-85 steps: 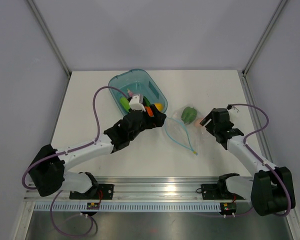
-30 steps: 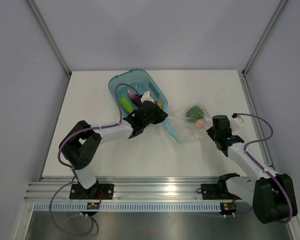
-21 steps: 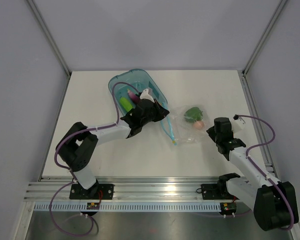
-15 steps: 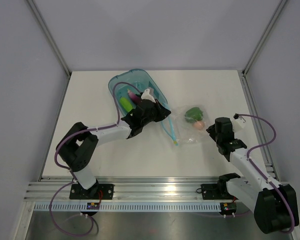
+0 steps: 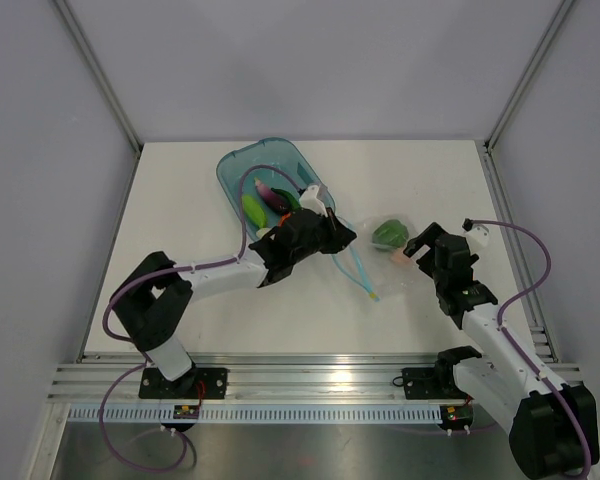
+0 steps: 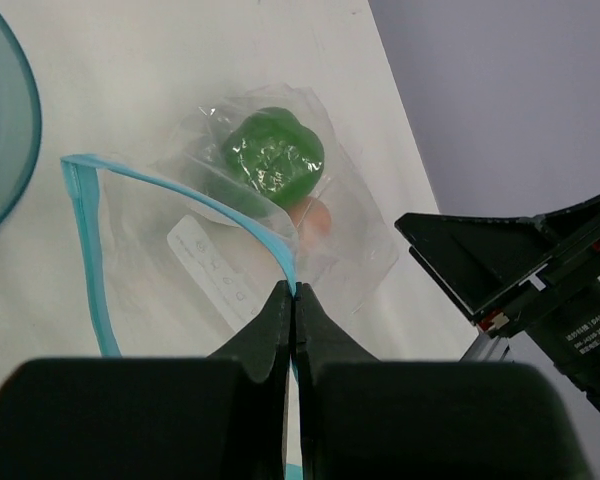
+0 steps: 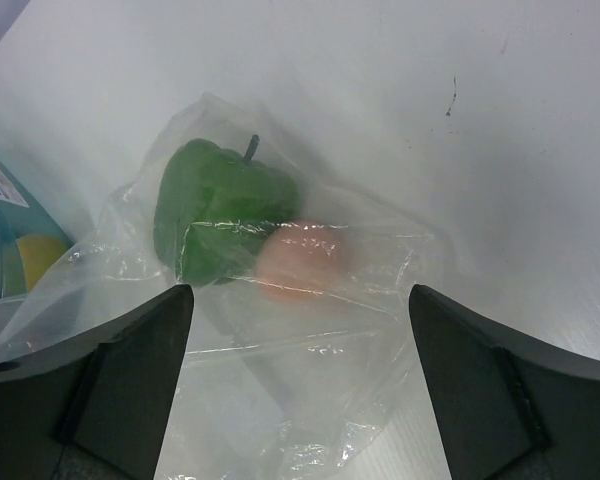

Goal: Open the zip-top bag and remove the fake food
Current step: Adjust the zipper food storage bag at the center of the board.

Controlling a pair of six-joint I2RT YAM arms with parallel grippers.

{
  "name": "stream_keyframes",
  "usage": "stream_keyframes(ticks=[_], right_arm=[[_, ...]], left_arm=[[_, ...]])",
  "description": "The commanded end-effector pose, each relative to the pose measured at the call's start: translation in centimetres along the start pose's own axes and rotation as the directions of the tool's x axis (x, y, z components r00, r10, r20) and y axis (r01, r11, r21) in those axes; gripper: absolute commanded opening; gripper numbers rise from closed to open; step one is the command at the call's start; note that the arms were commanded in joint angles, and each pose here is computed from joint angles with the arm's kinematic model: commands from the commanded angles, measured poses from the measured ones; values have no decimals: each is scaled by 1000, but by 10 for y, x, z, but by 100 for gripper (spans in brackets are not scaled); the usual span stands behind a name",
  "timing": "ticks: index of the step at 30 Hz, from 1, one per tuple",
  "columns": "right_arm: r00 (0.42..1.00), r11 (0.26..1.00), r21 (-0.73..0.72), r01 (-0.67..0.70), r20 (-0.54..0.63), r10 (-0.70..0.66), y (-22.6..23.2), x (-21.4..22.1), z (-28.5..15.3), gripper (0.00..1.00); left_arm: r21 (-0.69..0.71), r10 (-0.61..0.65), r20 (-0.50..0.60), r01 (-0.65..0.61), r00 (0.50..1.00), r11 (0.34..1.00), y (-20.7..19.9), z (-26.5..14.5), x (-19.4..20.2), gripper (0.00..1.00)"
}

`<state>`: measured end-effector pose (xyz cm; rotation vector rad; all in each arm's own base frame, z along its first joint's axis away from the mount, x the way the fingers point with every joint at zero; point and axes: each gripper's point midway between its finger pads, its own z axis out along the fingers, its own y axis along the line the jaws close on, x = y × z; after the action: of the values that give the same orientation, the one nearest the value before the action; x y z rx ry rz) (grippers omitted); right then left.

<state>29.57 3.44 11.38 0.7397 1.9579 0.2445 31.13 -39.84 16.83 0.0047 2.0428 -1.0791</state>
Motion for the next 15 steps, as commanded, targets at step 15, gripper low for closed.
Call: stream_keyframes(ticks=[15], right_arm=[[999,1000,-14,7,43,-7,5,-10,2,94]], left_arm=[[178,30,100,-48,995,983,-51,-40,-13,12]])
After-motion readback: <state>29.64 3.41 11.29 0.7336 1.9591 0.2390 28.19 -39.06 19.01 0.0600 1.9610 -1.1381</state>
